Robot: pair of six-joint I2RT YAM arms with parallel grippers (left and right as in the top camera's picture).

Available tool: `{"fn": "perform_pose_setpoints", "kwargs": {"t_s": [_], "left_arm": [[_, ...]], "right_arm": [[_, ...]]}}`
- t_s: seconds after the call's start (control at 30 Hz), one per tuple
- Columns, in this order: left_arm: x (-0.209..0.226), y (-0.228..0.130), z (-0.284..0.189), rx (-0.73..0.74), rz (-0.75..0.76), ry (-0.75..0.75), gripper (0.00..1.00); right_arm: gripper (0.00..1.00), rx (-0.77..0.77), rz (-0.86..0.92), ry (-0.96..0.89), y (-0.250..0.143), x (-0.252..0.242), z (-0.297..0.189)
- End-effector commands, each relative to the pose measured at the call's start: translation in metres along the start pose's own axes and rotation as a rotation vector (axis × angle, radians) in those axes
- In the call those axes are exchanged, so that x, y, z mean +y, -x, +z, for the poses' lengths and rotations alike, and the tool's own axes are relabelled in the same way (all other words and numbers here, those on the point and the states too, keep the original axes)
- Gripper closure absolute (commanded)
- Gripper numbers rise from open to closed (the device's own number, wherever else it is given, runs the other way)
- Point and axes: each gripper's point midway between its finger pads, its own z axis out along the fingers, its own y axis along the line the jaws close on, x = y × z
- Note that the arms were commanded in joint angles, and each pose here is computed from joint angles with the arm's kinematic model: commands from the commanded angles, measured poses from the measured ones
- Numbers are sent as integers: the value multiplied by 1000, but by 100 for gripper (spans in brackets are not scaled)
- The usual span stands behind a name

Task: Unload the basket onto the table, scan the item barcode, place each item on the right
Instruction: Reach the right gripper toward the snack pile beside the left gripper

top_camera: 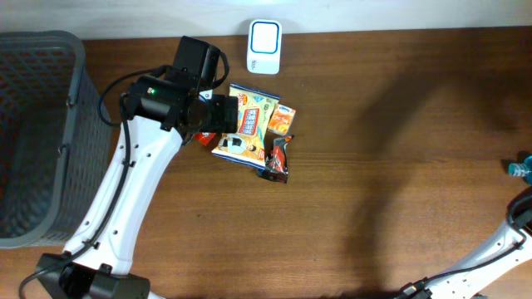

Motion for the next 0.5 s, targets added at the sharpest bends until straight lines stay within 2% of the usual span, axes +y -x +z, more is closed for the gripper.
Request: {"fn": "perform_pose_setpoints", "kwargs": {"t_s": [0.0,0.07,0.17,0.3,0.47], "left_arm": [[1,2,0,-4,15,7,1],[1,2,0,-4,14,7,1],[1,2,0,-4,14,7,1],[1,2,0,-4,14,7,1],[1,2,0,-4,14,7,1]], "right_arm": [[18,1,-138,220,-41,55,-85],[1,22,-339,385,-68,91,-112],[1,63,-470,551,-116,132,-153],[1,66,-599,619,-169,163,-188],[1,133,-763,673,-245,194,-207]]}}
